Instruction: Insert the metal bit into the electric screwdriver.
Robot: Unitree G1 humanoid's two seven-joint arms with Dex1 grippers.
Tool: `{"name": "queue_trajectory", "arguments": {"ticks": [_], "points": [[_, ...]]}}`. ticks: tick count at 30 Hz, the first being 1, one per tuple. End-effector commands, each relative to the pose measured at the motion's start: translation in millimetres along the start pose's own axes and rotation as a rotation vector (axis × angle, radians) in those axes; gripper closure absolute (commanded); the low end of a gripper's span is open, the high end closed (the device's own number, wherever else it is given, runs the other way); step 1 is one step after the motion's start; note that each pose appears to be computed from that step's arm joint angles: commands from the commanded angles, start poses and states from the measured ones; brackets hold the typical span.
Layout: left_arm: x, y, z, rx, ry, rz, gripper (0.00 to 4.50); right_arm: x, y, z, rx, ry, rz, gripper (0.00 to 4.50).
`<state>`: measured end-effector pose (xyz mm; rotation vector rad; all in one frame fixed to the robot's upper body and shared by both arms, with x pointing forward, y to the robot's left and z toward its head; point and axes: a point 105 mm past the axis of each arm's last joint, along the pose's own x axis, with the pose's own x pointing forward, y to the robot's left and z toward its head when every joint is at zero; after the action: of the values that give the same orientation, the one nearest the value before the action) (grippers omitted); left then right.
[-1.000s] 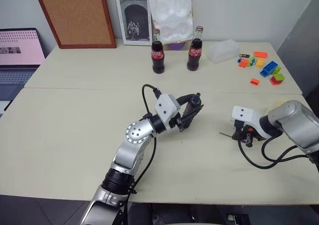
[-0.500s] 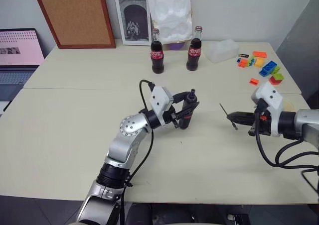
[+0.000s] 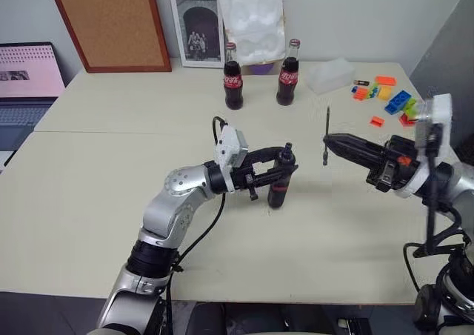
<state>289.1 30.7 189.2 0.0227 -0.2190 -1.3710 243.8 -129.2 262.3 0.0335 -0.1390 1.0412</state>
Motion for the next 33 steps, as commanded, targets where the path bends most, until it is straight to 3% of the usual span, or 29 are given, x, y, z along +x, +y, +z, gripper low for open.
{"name": "queue_trajectory", "arguments": {"ticks": [1,7,20,33], "points": [[-5.2,-9.5,6.5,0.087,-0.015,-0.058,2.86,2.6,9.2,17.6,-0.05,-0.12,0.067,4.5],[-17.5,-14.5,-4.5,0.104,0.037,-0.095,2.86,11.5,19.9,18.1,-0.053,-0.193,0.155,4.5],[-29.8,-10.0,1.0,0.123,0.062,-0.068,2.86,39.4,30.0,15.2,-0.055,-0.249,0.349,4.5],[-34.8,-14.5,-3.2,0.13,0.076,-0.057,2.86,44.3,27.1,0.9,-0.029,-0.205,0.474,4.5]]}}
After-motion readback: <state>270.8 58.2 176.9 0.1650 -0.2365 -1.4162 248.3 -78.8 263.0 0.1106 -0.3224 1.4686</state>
